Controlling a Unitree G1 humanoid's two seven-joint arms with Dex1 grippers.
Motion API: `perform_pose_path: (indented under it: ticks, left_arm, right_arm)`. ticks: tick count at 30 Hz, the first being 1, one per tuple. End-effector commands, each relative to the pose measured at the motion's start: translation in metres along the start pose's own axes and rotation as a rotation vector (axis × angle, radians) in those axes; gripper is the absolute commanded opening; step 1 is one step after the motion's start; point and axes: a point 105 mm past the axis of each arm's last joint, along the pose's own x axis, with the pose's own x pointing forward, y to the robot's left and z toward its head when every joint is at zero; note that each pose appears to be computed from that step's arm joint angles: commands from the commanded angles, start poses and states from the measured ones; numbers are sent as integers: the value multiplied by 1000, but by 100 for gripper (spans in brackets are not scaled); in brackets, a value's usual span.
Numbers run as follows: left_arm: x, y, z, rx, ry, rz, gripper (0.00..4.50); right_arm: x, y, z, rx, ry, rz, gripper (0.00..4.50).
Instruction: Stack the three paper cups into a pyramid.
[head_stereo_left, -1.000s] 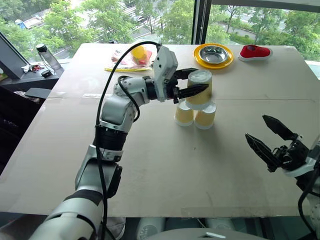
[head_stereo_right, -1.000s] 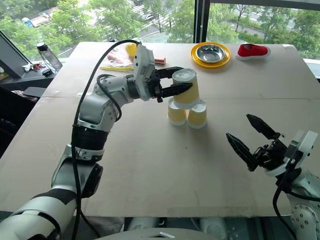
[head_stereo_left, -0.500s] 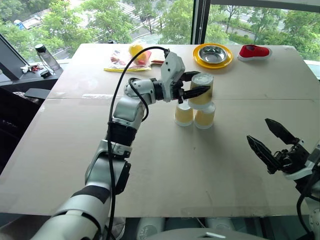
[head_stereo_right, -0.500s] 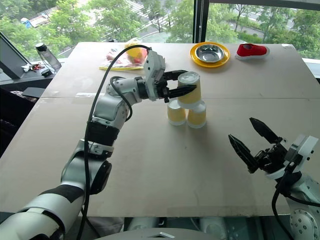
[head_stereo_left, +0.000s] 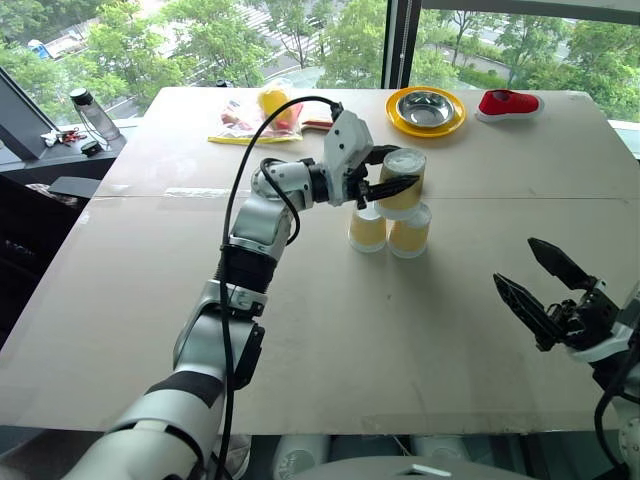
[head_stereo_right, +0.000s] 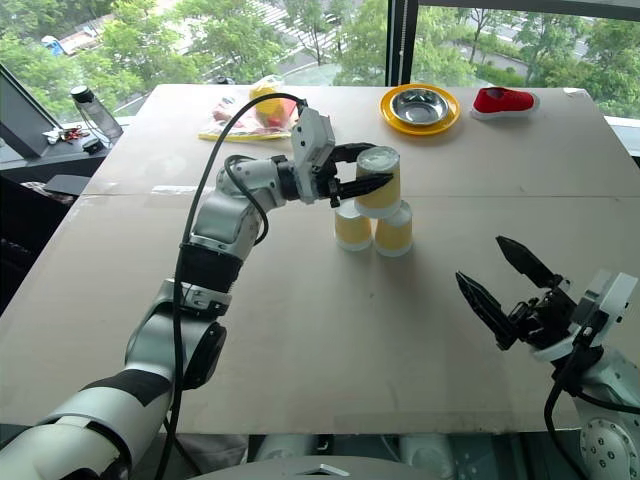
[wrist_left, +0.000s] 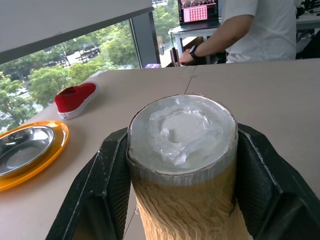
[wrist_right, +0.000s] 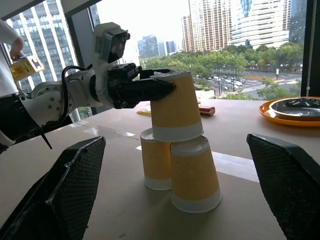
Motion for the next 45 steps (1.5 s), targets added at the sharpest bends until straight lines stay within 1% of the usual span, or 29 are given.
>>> perform_pose_path:
  ticks: [1, 6, 8, 9, 11, 17, 20, 23, 26, 28, 31, 33, 37, 39, 42, 45]
  left_arm:
    - [-2, 4, 4, 23, -21, 23, 252]
    - [0, 2, 0, 16, -21, 23, 252]
    - [0, 2, 0, 16, -25, 24, 324]
    - [0, 3, 1, 16, -28, 26, 345]
    - [-1, 4, 2, 17, -33, 30, 443]
    - [-2, 4, 15, 30, -117, 33, 447]
    - [-5, 3, 38, 54, -234, 34, 447]
    - [-17, 2, 71, 65, -374, 26, 447]
    - [-33, -2, 93, 55, -443, 12, 447]
    - [-47, -10, 97, 18, -441, 4, 447]
    - [-70, -27, 83, -64, -339, 19, 447]
    - [-89, -40, 61, -140, -246, 68, 447]
    - [-132, -69, -8, -251, 36, 279, 447]
    - [-149, -82, -32, -281, 121, 369, 447]
    - [-162, -112, -64, -332, 224, 441, 447]
    - [-164, -134, -84, -350, 282, 455, 447]
  right_arm:
    - [1, 4, 14, -46, -47, 27, 450]
    - [3, 5, 21, -42, -96, 37, 450]
    - [3, 6, 23, -43, -107, 39, 450]
    - [4, 6, 24, -43, -114, 40, 450]
    - [4, 6, 26, -42, -127, 38, 450]
    - [4, 5, 27, -38, -137, 35, 450]
    - [3, 2, 26, -38, -134, 29, 450]
    - [-2, 0, 22, -35, -116, 16, 450]
    - [-7, -1, 13, -30, -74, 18, 450]
    - [-13, -4, 6, -30, -38, 17, 450]
    - [-21, -10, -8, -44, 42, 19, 450]
    - [-27, -18, -21, -80, 104, 1, 450]
    - [-39, -27, -45, -77, 214, 26, 450]
    - [-44, -34, -57, -89, 273, 23, 450]
    - [-47, -43, -71, -90, 340, 22, 450]
    - [-48, -48, -80, -107, 384, 34, 450]
